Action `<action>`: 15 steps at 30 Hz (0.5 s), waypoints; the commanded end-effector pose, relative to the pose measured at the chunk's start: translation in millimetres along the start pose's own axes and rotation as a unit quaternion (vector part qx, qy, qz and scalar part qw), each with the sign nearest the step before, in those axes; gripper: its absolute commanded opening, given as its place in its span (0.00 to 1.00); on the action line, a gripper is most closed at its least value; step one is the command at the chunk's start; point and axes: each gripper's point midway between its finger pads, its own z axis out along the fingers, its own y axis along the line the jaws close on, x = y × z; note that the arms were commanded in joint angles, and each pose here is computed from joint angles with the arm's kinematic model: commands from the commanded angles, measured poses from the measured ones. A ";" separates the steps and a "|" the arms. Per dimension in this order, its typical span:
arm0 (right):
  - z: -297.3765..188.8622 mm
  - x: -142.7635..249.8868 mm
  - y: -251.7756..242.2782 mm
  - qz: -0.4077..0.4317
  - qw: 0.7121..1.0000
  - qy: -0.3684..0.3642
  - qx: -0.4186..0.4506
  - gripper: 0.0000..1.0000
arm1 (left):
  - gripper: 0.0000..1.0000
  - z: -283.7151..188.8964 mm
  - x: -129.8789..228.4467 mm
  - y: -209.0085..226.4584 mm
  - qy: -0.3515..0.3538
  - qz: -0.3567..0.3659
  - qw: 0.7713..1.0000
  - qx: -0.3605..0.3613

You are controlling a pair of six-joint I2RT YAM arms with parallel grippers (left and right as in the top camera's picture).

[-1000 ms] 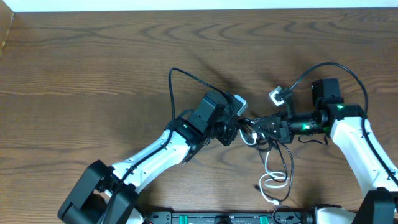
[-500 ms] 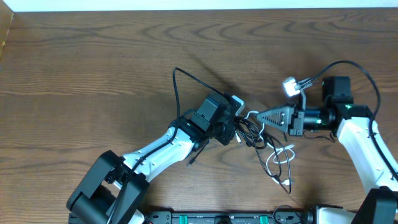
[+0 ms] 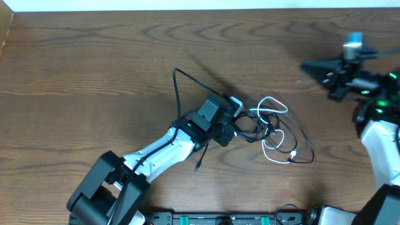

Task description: Untangle cables

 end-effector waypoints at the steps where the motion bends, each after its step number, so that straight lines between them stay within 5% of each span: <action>1: -25.3 -33.7 4.8 0.073 0.996 -0.038 0.046 0.01 | 0.08 4.6 9.3 5.3 0.016 -0.008 1.000 -0.009; 3: -41.0 -41.0 4.3 0.044 0.996 -0.042 0.069 0.01 | 0.08 4.6 9.4 5.2 0.016 -0.015 1.000 -0.009; 7: -55.1 -20.6 -14.7 0.141 0.986 -0.024 0.079 0.05 | 0.08 4.6 9.4 5.0 0.016 -0.019 1.000 -0.009; 10: -55.8 -0.4 -31.9 0.215 0.973 -0.025 0.076 0.41 | 0.08 4.6 9.4 5.1 0.016 -0.019 1.000 -0.009; 15: -50.6 40.9 -67.5 0.321 0.940 -0.041 0.106 0.58 | 0.08 4.6 9.4 5.0 0.016 -0.019 1.000 -0.009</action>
